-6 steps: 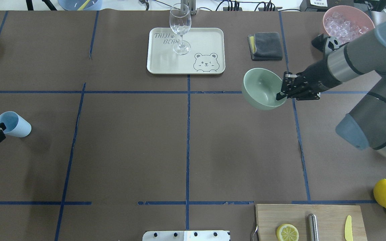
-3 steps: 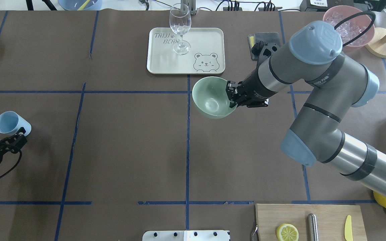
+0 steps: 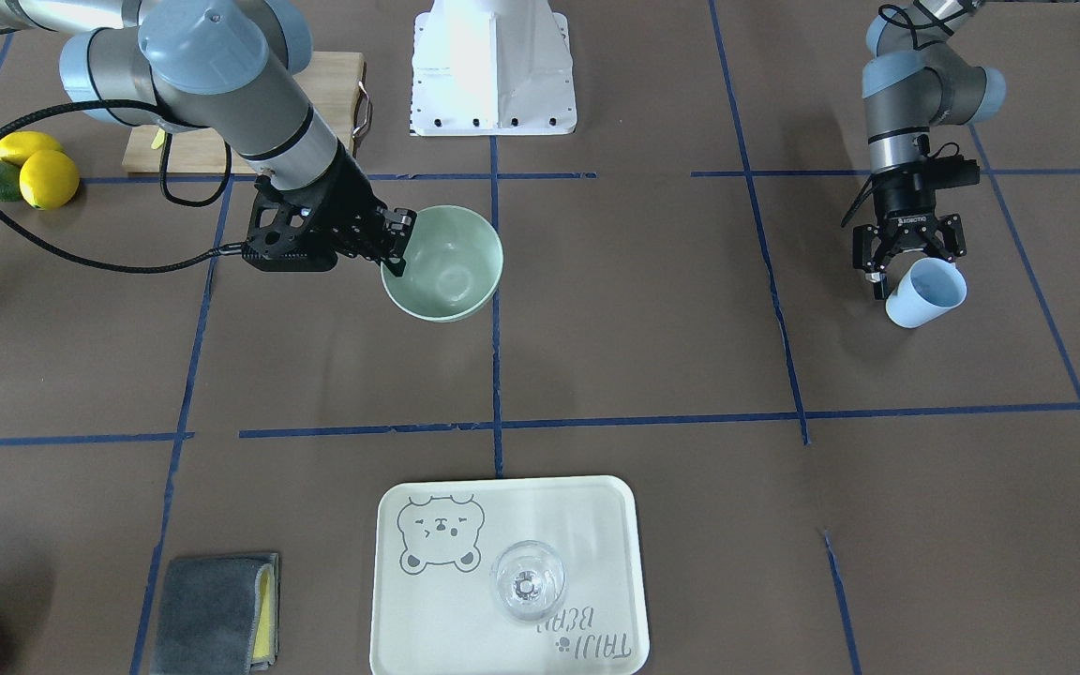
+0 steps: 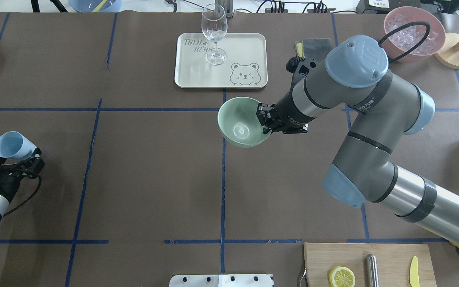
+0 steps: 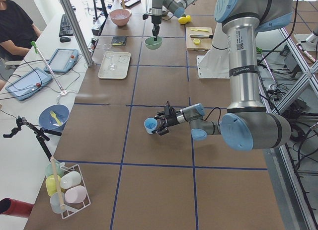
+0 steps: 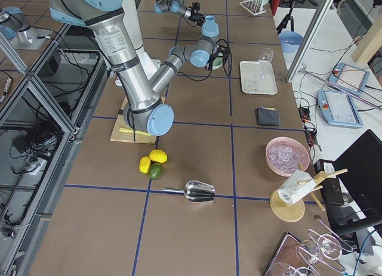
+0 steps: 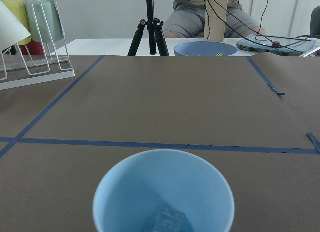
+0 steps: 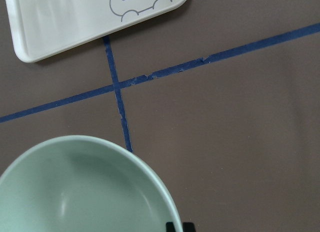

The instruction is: Pour ice into bowl

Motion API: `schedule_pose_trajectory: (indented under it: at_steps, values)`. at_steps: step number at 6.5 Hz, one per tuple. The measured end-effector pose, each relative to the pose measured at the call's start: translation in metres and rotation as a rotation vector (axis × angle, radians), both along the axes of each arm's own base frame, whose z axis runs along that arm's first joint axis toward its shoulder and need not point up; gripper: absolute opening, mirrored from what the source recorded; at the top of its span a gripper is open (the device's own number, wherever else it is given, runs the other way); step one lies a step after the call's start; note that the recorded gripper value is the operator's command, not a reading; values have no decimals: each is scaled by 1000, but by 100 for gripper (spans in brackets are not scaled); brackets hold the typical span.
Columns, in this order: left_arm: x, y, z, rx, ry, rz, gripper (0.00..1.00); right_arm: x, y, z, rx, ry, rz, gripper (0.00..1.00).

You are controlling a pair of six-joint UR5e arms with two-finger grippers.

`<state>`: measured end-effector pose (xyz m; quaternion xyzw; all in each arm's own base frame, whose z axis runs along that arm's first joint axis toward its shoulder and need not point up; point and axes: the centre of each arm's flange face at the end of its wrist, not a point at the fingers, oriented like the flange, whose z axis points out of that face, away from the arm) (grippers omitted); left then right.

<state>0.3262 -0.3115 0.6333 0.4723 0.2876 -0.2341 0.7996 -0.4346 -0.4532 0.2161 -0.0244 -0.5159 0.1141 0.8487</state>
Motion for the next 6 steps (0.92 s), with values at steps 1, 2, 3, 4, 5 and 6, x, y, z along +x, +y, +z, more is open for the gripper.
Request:
schedule_pose_trajectory:
  at_steps: [1,2,3,4,5,6]
  values:
    - [0,-1,6,3,-14,-8,100,-6,4,-4,4,-1,3,0]
    - [-1,-1,12,8,-24,-17,94,-14,9,-8,4,-2,3,0]
    - [0,-2,13,13,-23,-21,36,-25,16,-12,11,2,2,0]
    - [3,-3,11,17,-16,-21,0,-36,23,-17,19,13,4,0]
    - [5,-4,7,20,-8,-22,0,-47,29,-23,25,25,3,0]
    - [4,-6,1,25,11,-23,0,-62,33,-29,35,35,4,0]
